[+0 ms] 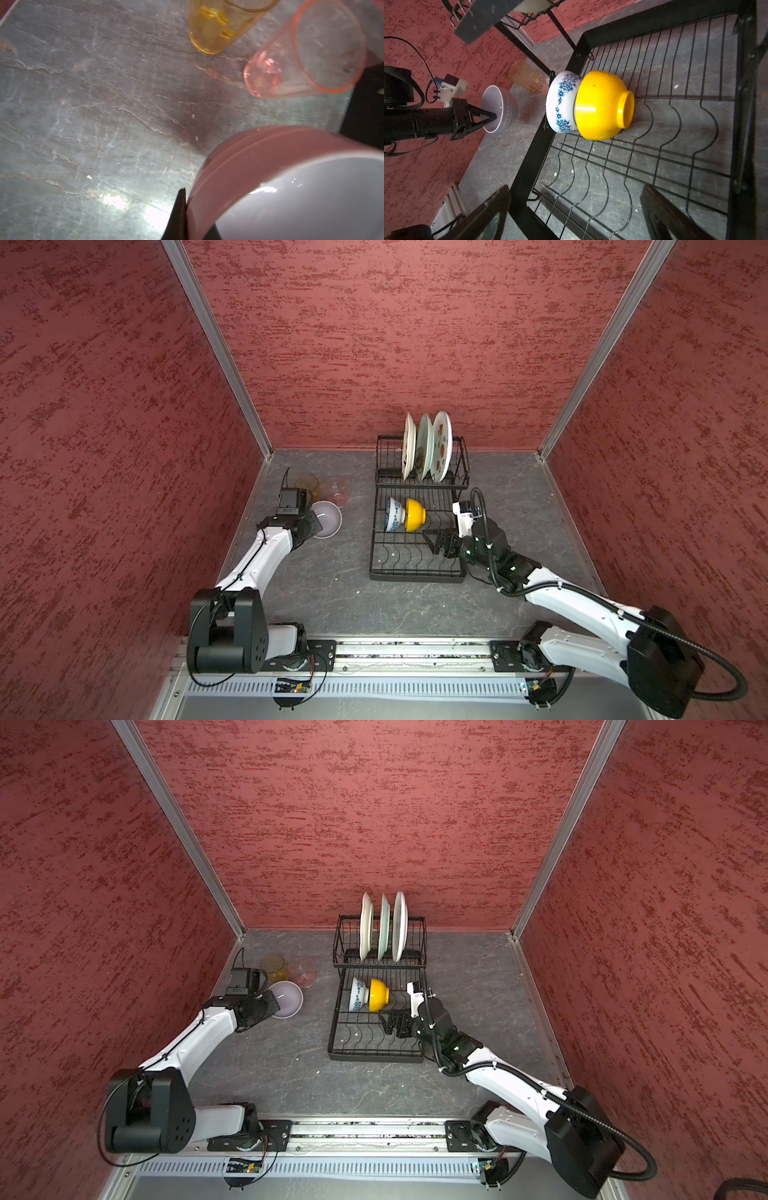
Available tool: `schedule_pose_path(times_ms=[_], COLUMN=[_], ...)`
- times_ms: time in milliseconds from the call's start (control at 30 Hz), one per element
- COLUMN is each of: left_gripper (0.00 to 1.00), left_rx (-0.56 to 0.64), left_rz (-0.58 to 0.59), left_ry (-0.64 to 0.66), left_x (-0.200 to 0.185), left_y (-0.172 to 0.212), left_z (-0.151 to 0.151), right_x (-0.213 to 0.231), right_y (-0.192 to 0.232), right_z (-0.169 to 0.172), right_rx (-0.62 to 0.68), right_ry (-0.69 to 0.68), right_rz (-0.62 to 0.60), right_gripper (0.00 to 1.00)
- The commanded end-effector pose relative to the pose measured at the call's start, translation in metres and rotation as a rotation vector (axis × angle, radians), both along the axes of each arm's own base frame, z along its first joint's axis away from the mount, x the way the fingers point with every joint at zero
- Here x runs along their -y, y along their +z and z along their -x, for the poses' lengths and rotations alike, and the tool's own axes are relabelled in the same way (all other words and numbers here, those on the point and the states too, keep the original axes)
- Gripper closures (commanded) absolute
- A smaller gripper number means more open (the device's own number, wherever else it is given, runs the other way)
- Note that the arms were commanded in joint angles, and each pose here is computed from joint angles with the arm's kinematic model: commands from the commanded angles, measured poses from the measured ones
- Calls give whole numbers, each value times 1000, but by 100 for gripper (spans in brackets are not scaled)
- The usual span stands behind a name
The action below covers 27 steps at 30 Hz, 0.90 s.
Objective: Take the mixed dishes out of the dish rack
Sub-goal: 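Carry the lilac bowl toward the glasses with the left gripper while the right gripper releases, then set the lilac bowl upright on the table beside the glasses with the left gripper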
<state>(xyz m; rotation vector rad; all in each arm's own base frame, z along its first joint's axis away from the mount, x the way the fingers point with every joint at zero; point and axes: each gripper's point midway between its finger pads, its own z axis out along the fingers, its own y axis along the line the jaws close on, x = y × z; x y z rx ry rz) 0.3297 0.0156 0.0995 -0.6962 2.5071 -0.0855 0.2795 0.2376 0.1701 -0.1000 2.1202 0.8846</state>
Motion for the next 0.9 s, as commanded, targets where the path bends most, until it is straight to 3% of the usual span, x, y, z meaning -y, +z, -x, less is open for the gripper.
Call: schedule_pose_path(times_ms=[0, 800, 867], left_gripper=[100, 100, 88], left_rx=[63, -213, -213], left_rz=[-37, -120, -123], left_ry=[7, 12, 11], left_x=[-9, -35, -35], left_y=[13, -52, -53], left_z=[-21, -53, -52], right_x=[-3, -22, -24], right_y=[3, -25, -28], right_z=[-2, -27, -31], right_rx=[15, -17, -20], right_ry=[16, 8, 4], right_rz=[22, 25, 37], right_gripper=[1, 1, 1])
